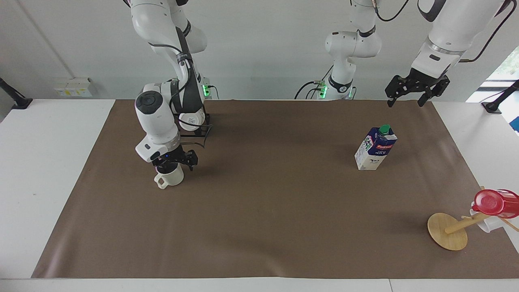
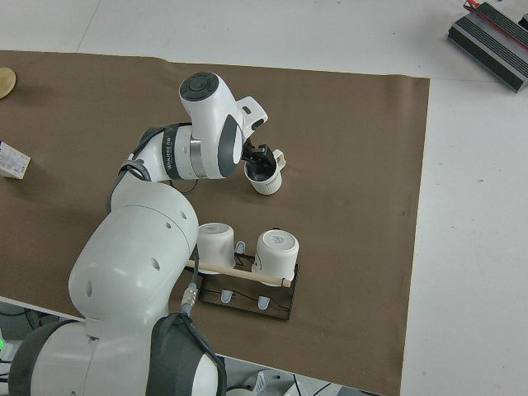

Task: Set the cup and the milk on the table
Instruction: 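Reach the right gripper down to the white mug and grasp it, then lift the white mug with the right gripper and carry it toward the table center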

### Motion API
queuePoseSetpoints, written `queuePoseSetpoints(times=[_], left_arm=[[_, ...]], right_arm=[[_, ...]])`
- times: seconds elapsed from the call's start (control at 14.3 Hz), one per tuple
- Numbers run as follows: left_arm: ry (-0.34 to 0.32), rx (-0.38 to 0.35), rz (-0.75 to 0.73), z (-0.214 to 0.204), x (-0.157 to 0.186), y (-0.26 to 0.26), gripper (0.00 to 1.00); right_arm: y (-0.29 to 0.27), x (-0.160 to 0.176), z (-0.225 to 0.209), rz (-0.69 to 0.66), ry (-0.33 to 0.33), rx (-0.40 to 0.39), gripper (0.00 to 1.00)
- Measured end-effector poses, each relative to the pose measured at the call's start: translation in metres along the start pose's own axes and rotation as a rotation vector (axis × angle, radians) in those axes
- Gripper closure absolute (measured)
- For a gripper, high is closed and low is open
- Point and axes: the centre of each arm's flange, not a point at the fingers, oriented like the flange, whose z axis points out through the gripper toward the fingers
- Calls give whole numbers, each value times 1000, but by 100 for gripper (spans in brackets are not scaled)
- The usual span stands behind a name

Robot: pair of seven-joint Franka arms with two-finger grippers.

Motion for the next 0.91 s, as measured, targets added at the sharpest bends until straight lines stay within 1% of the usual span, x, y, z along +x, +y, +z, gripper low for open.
queuePoseSetpoints(times=[0.07, 0.14, 0.21, 0.28, 0.35, 0.42, 0.7, 0.77, 0.84, 0.91], left_arm=[[0, 0, 0, 0, 0, 0, 0], [0, 0, 0, 0, 0, 0, 0], [0, 0, 0, 0, 0, 0, 0], [0, 0, 0, 0, 0, 0, 0], [0, 0, 0, 0, 0, 0, 0], [0, 0, 0, 0, 0, 0, 0], [0, 0, 0, 0, 0, 0, 0], [0, 0, 0, 0, 0, 0, 0], [0, 0, 0, 0, 0, 0, 0], [0, 0, 0, 0, 0, 0, 0]], right_arm=[[0, 0, 3, 0, 0, 0, 1], [0, 0, 5, 0, -1, 0, 6], [0, 0, 5, 0, -1, 0, 6], [0, 0, 5, 0, -1, 0, 11], [0, 0, 5, 0, -1, 0, 22], [0, 0, 5, 0, -1, 0, 36], [1, 0, 4, 1, 0, 0, 79], [1, 0, 4, 1, 1, 0, 91], [1, 1, 3, 2, 3, 0, 96], [1, 2, 2, 2, 5, 0, 96]])
